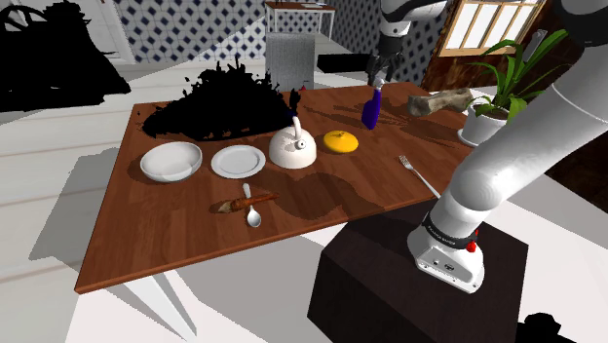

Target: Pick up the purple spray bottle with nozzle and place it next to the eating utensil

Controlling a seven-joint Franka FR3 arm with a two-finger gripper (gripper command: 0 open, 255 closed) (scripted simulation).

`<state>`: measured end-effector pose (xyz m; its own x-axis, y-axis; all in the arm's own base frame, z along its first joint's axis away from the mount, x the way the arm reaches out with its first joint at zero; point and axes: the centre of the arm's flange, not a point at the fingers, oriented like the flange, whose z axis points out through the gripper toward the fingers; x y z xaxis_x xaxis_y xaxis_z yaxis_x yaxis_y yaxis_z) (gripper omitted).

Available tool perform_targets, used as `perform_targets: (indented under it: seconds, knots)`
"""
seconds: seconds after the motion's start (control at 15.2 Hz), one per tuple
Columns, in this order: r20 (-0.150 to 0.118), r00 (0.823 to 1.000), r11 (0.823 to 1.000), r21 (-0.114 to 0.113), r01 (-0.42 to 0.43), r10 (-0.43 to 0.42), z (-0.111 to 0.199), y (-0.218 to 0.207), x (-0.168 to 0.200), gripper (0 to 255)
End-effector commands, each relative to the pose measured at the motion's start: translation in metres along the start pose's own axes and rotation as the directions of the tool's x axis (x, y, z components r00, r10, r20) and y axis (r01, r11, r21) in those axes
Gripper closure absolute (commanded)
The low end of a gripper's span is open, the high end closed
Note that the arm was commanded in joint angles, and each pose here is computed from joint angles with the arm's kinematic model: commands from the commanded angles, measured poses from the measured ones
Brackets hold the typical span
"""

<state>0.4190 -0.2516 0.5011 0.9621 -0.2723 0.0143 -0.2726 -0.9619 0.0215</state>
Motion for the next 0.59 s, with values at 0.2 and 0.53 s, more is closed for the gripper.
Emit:
perform_targets:
  seconds: [0.2,0.53]
  knots:
    - [-0.008,0.999,0.999,0.004,-0.04,0.04,0.016,0.053,0.038,0]
    - [-0.015,0.997,0.997,0.01,-0.08,0.08,0.031,0.106,0.074,0]
